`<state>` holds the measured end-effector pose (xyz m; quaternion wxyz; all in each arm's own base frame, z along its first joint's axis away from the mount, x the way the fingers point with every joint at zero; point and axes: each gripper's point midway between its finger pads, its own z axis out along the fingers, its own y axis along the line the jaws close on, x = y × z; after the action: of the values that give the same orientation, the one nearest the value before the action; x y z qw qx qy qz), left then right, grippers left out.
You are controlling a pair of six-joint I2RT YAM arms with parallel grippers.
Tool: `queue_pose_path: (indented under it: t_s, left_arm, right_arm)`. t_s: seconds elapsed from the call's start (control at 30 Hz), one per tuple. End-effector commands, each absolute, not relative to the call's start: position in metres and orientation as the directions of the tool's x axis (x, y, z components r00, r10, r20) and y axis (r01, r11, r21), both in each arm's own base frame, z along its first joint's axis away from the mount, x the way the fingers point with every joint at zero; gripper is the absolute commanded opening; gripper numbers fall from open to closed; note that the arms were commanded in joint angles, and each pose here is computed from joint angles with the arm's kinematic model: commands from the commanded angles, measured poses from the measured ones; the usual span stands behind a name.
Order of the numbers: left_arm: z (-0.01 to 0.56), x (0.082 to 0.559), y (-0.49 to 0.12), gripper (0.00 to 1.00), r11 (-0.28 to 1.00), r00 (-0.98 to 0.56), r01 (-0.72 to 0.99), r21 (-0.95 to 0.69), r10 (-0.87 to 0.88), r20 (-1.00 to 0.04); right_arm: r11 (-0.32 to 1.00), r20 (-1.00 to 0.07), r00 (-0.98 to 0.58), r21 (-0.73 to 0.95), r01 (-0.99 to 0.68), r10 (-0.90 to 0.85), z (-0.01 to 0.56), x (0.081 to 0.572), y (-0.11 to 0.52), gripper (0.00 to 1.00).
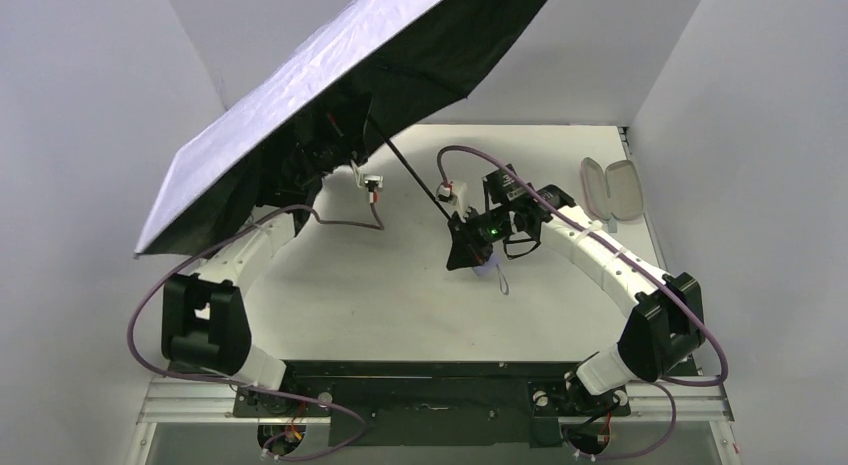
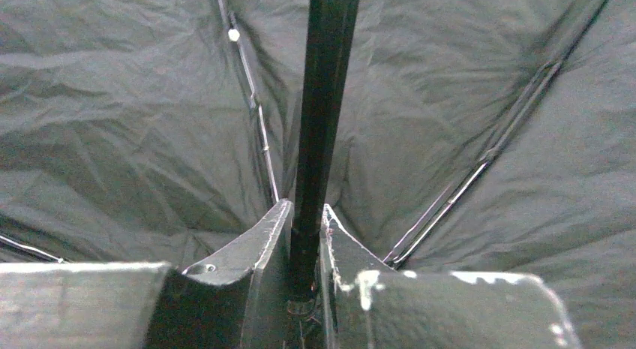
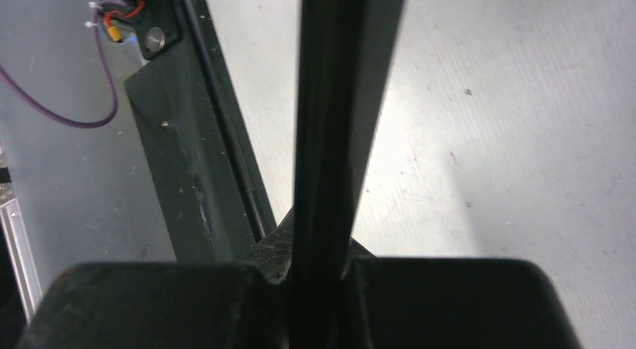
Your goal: Open the umbrella
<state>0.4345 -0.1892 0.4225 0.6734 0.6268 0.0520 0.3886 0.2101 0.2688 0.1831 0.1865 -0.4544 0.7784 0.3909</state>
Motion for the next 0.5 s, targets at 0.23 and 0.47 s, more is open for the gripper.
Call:
queue_pose_path:
  t_s: [0.23,0.47]
  left_arm:
    - [0.564,0.484,0.027,0.08,-0.293,-0.043,-0.646,0.705,0.936,0.35]
    - [0.589,0.498,0.085,0.05,-0.351,-0.193,-0.641,0.682,0.934,0.3]
  right_arm:
    - [0.332,-0.462,-0.503,0.404,-0.852,-0.73,0.14,0.17,0.213,0.0]
    - [0.321,-0.424,-0.469,0.376,-0.869,-0.775,0.128,0.159,0.201,0.0]
